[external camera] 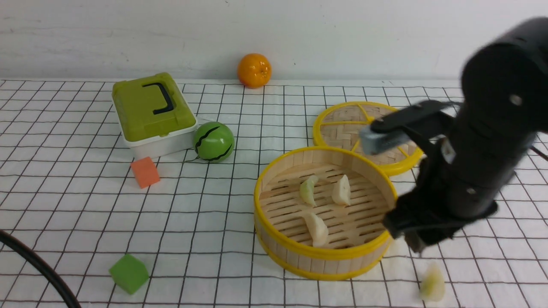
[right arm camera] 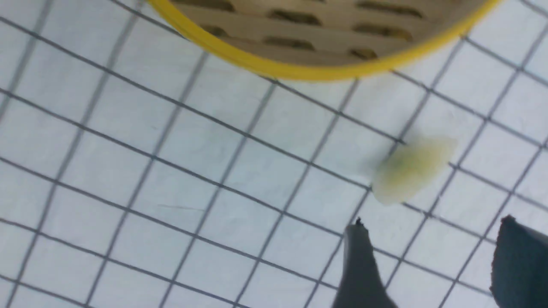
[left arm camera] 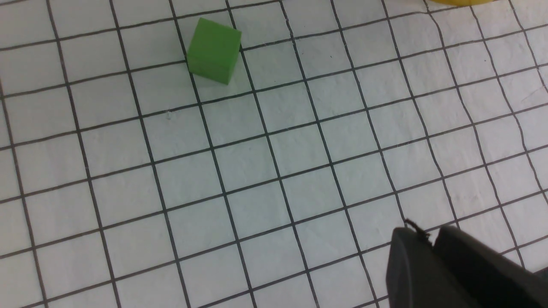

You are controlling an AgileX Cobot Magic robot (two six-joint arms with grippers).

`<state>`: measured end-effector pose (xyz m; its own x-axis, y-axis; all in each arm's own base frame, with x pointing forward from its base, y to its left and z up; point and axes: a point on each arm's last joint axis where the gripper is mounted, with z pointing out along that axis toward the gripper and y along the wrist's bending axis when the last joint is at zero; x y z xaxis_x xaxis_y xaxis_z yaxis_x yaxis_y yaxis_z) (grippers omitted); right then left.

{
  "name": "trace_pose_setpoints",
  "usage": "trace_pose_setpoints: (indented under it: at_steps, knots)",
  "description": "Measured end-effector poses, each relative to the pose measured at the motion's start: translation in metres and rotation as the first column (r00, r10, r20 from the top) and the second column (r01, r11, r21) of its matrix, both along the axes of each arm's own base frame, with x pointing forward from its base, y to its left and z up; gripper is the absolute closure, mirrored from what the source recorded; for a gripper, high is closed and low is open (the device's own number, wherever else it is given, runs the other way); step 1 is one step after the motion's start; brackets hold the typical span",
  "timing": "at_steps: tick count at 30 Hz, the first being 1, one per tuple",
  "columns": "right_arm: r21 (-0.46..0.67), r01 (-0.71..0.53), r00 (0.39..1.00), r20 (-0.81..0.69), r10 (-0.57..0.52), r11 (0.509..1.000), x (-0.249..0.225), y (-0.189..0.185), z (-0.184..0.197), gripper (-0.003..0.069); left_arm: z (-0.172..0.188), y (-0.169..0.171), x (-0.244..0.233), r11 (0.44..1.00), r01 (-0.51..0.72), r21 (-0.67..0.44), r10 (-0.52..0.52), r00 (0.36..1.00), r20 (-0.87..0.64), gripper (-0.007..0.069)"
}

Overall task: Put the dumplings into the steamer on the table with the white tablecloth.
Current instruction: 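Reach for and grasp a dumpling lying on the table beside the steamer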

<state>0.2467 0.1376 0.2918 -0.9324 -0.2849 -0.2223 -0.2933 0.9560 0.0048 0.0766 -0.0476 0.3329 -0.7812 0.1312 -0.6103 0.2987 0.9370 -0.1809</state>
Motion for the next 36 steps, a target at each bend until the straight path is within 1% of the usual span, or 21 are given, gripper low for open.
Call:
trace_pose_setpoints:
  at_steps: [2,4,5,10,12,14,22,26,29,30,31,32,33,36]
  knots:
    - [0.004,0.044,0.999,-0.002,-0.044,0.999,-0.002,-0.01,-0.007,0.0255,0.0,0.0,0.0,1.0,0.0,0.0,0.0,1.0,0.0,0.0553]
    - [0.014,0.16,0.987,-0.002,-0.16,0.987,-0.003,-0.033,-0.029,0.0255,0.0,0.0,0.0,1.0,0.0,-0.002,0.0,1.0,0.003,0.0553]
    - [0.023,0.189,0.982,0.007,-0.189,0.982,-0.002,-0.037,-0.035,0.0255,0.0,0.0,0.0,1.0,0.0,-0.003,0.0,1.0,0.004,0.0552]
    - [0.056,0.272,0.961,0.025,-0.274,0.961,0.008,-0.045,-0.064,0.0255,0.001,0.0,0.001,1.0,0.001,-0.007,0.0,1.0,0.01,0.0549]
    - [0.065,0.278,0.959,0.032,-0.28,0.958,0.011,-0.044,-0.07,0.0255,0.001,0.0,0.001,1.0,0.001,-0.006,0.0,1.0,0.009,0.0547]
    - [0.073,0.29,0.955,0.033,-0.293,0.954,0.019,-0.041,-0.083,0.0255,0.0,0.0,0.0,1.0,0.0,-0.004,0.0,1.0,0.006,0.0544]
    - [0.024,0.297,0.954,-0.036,-0.296,0.955,0.034,-0.035,-0.126,0.0254,-0.001,0.0,-0.001,1.0,0.0,0.006,0.0,1.0,-0.015,0.0536]
    - [0.032,0.301,0.953,-0.038,-0.3,0.953,0.037,-0.033,-0.133,0.0262,-0.001,0.0,-0.001,1.0,0.0,0.006,0.0,1.0,-0.016,0.0535]
    - [0.047,0.313,0.949,-0.043,-0.312,0.948,0.038,-0.032,-0.134,0.0316,-0.001,0.0,-0.001,1.0,0.0,0.006,0.0,1.0,-0.016,0.0535]
    - [0.048,0.313,0.949,-0.042,-0.311,0.948,0.038,-0.032,-0.134,0.0322,-0.001,0.0,-0.001,1.0,0.0,0.006,0.0,1.0,-0.016,0.0535]
    - [0.049,0.313,0.949,-0.042,-0.311,0.948,0.038,-0.032,-0.134,0.0379,-0.001,0.0,-0.001,1.0,0.0,0.006,0.0,1.0,-0.016,0.0533]
    - [0.049,0.312,0.95,-0.042,-0.31,0.949,0.038,-0.032,-0.134,0.0386,-0.001,0.0,-0.001,1.0,0.0,0.006,0.0,1.0,-0.016,0.0533]
    - [0.047,0.296,0.955,-0.038,-0.295,0.954,0.038,-0.032,-0.132,0.0428,-0.001,0.0,-0.001,1.0,0.0,0.006,0.0,1.0,-0.016,0.0533]
    - [0.029,0.255,0.966,-0.051,-0.253,0.967,0.035,-0.033,-0.125,0.0426,-0.001,0.0,-0.001,1.0,0.0,0.006,0.0,1.0,-0.016,0.0533]
